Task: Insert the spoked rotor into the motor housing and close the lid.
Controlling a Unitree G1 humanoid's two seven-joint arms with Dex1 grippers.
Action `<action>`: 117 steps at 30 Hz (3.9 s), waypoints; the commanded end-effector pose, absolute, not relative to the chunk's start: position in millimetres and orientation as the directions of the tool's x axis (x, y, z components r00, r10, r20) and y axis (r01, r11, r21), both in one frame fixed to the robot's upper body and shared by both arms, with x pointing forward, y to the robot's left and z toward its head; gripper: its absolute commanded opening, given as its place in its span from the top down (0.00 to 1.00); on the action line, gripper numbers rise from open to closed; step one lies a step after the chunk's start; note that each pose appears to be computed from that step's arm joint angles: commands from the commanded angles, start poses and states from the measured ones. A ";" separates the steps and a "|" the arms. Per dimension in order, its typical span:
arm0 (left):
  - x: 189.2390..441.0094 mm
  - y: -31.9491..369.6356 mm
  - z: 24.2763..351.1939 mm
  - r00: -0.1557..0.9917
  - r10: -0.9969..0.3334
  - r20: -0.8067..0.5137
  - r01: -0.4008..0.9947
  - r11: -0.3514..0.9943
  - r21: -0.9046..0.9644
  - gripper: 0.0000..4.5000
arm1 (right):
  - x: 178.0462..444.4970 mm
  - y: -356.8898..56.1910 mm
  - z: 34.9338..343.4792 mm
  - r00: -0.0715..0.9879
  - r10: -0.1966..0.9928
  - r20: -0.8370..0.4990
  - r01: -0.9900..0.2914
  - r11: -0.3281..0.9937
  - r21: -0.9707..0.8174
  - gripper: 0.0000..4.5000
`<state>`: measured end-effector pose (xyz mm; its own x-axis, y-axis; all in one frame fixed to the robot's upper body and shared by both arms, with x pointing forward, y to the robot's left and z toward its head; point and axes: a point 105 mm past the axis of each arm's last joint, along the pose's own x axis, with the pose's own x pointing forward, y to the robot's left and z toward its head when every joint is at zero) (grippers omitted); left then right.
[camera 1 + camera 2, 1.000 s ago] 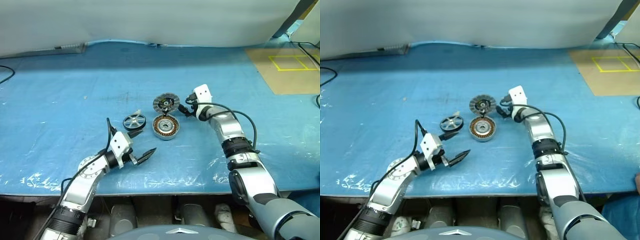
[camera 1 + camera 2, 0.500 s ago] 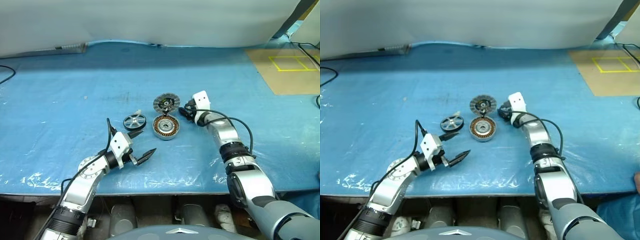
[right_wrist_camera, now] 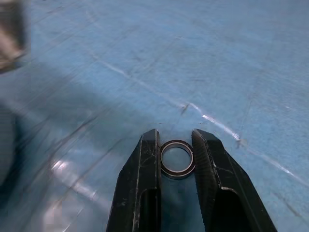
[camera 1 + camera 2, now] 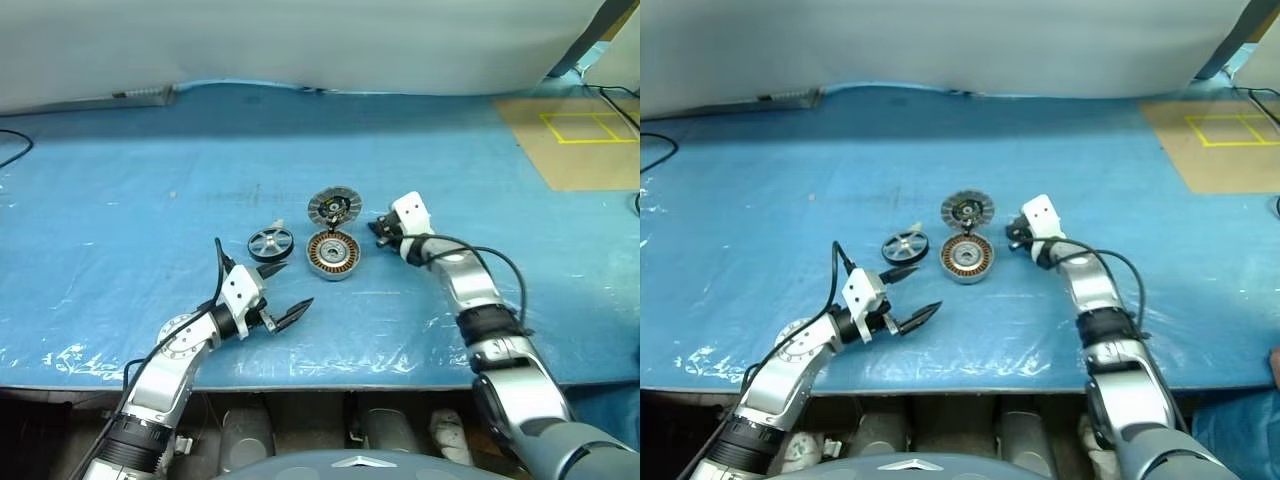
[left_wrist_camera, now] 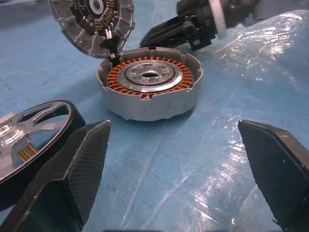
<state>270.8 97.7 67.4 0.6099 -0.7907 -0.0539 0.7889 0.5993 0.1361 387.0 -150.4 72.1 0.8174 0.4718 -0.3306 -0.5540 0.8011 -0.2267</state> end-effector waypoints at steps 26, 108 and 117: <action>276.1 96.6 79.4 0.621 -0.784 -0.005 0.777 0.615 0.133 0.00 | 336.3 -47.7 111.2 0.568 0.776 -0.273 -0.822 0.555 -0.132 0.87; 275.8 95.2 79.1 0.623 -0.782 -0.005 0.775 0.616 0.138 0.00 | 339.4 -51.1 105.0 0.570 0.751 -0.334 -0.817 0.561 -0.133 1.00; 275.5 96.0 79.3 0.626 -0.780 -0.004 0.773 0.620 0.136 0.00 | 338.5 -68.3 96.4 0.572 0.729 -0.376 -0.808 0.579 -0.109 1.00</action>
<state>275.9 95.4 69.2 0.6266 -0.7783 -0.0391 0.7768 0.6198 0.1116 340.4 -65.7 94.7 0.5736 0.7242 -0.3827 -0.8075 0.5784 -0.1157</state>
